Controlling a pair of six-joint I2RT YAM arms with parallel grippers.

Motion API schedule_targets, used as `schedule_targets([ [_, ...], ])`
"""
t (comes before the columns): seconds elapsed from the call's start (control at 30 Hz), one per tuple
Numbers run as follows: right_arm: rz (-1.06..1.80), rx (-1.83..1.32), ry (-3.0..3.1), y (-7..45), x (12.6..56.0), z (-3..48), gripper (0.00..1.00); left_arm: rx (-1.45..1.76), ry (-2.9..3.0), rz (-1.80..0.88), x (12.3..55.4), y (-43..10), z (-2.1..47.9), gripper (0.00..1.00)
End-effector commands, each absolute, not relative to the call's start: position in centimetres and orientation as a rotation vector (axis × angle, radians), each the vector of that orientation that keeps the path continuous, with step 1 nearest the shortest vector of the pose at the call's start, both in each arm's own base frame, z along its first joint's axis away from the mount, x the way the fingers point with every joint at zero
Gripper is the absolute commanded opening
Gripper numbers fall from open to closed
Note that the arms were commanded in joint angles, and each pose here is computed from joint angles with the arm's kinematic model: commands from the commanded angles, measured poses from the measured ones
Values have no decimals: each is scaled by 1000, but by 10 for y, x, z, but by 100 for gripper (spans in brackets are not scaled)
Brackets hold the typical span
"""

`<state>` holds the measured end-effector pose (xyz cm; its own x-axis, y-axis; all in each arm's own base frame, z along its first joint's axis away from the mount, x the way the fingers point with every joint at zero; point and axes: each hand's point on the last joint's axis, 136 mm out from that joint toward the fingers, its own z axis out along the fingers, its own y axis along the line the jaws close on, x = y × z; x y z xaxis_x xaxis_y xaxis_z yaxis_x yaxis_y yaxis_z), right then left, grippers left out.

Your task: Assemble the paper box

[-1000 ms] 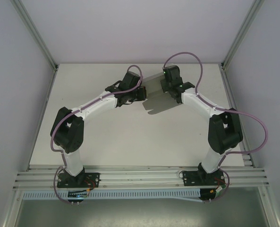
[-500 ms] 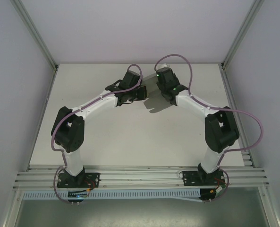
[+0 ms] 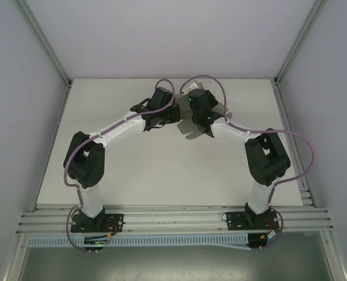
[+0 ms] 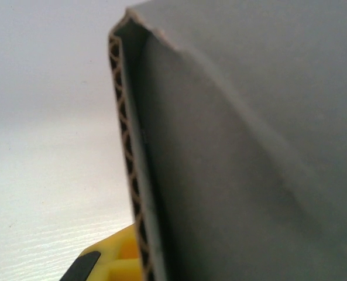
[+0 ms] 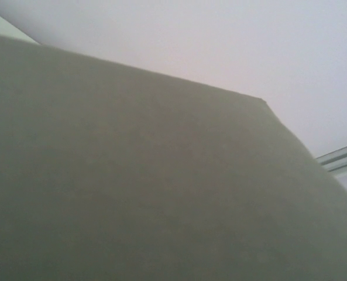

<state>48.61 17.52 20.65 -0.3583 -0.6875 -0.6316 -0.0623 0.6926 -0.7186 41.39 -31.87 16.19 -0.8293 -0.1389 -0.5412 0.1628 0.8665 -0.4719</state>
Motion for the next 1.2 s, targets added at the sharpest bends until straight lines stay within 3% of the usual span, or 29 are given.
schedule_targets([
  [0.0, -1127, -474, 1964, 92, 478, 191, 0, -3, 2578, -569, 395, -289, 153, 0],
  [0.23, -632, -444, 2061, 127, 465, 197, 27, 55, 2553, -637, 396, -300, 158, 0],
  [0.47, -330, -534, 2059, 155, 443, 213, 57, 67, 2553, -641, 397, -302, 154, 0],
  [0.83, 8, -609, 2001, 181, 402, 242, 77, 82, 2545, -626, 399, -301, 153, 0],
  [0.9, 44, -573, 1977, 178, 398, 253, 96, 88, 2544, -625, 399, -301, 152, 0],
  [1.17, 48, -413, 1983, 154, 388, 259, 99, 164, 2484, -663, 401, -308, 158, 0],
])
